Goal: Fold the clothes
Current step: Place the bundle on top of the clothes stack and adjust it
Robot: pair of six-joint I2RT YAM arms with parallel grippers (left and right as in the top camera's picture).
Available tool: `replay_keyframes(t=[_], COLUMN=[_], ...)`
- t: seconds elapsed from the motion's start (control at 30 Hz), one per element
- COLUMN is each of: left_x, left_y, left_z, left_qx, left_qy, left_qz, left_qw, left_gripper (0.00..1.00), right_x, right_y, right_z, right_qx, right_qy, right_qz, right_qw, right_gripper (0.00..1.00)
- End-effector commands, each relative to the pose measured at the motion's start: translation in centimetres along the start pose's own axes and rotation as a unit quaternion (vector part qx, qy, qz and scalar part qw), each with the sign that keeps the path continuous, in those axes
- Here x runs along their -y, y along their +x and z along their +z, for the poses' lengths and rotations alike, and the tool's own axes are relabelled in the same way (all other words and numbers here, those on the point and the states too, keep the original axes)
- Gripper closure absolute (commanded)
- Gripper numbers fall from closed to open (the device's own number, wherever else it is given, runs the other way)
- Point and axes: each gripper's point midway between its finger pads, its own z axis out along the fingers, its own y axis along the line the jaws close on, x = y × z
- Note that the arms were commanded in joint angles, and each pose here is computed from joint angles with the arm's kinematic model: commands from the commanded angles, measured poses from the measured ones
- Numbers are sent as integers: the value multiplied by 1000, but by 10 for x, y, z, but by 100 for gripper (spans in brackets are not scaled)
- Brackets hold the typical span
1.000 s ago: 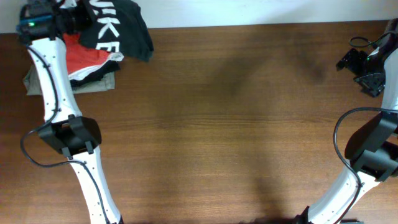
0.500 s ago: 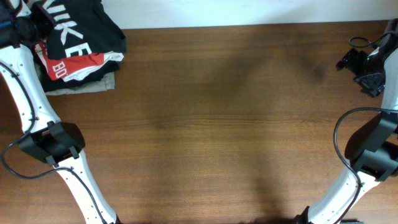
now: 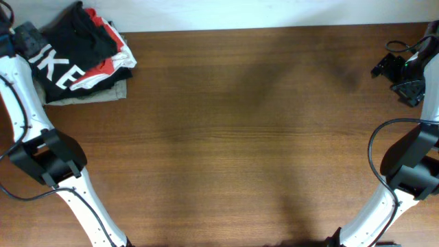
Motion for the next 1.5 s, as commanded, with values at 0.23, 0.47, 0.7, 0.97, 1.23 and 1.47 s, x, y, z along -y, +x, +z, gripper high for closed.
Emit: replay_keyframes(t=[0.23, 0.47, 0.7, 0.97, 1.23, 1.47], left_x=[67, 57, 74, 130, 164, 186], left_y=[9, 68, 40, -38, 43, 85], left_z=[-33, 55, 82, -58, -4, 46], left_qx=[-26, -71, 18, 88, 1, -16], left_qy=[122, 74, 94, 180, 148, 168], left_qz=[20, 16, 12, 46, 83, 87], left_qw=[992, 995, 995, 979, 986, 982], left_gripper=[99, 99, 99, 96, 94, 87], right_x=[0, 0, 0, 0, 0, 0], right_y=[-5, -5, -5, -5, -5, -5], right_z=[-12, -12, -12, -12, -12, -12], right_qx=[17, 17, 17, 17, 17, 17], right_qy=[1, 1, 1, 1, 1, 1], right_qz=[-5, -5, -5, -5, -5, -5], right_qw=[1000, 1000, 1000, 1000, 1000, 1000], right_gripper=[1, 1, 1, 1, 1, 1])
